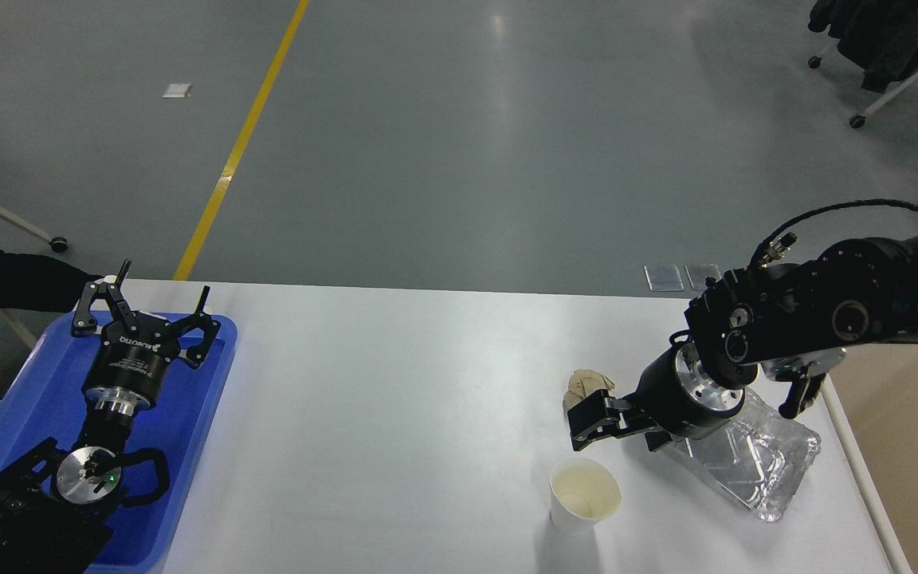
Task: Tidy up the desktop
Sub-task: 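Lower the open right gripper toward the white paper cup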
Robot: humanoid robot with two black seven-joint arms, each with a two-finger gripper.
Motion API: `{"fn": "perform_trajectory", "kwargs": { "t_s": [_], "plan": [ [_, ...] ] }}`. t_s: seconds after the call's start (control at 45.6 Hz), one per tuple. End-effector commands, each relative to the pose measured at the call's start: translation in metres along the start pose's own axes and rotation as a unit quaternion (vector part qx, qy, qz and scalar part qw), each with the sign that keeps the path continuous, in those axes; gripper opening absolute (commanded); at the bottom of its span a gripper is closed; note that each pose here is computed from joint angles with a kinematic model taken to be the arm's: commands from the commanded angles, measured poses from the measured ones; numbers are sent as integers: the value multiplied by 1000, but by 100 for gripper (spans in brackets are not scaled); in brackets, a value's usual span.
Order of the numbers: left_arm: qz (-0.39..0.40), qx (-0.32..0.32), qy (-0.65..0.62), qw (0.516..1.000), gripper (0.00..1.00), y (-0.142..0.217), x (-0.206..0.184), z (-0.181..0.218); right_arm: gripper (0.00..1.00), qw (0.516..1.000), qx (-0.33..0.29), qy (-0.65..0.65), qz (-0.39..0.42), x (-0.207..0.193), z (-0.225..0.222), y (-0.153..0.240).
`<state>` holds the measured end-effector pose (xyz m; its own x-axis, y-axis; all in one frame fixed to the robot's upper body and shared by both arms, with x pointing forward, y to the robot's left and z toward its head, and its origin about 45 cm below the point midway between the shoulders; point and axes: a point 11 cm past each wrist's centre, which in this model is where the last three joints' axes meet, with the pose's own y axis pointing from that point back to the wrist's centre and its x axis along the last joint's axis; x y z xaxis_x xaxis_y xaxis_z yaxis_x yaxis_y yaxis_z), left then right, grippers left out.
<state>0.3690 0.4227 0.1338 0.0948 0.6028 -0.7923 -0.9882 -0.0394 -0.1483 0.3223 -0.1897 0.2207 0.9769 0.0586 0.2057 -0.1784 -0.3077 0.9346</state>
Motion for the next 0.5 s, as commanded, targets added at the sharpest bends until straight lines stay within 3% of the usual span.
{"fn": "perform_trajectory", "kwargs": {
  "t_s": [0.0,0.482],
  "plan": [
    [0,0,0,1000,99,0,0,0,100,1000,-3,1,3,-14,14,-21],
    [0,0,0,1000,99,0,0,0,100,1000,-4,-14,5,-26,29,-48]
  ]
}}
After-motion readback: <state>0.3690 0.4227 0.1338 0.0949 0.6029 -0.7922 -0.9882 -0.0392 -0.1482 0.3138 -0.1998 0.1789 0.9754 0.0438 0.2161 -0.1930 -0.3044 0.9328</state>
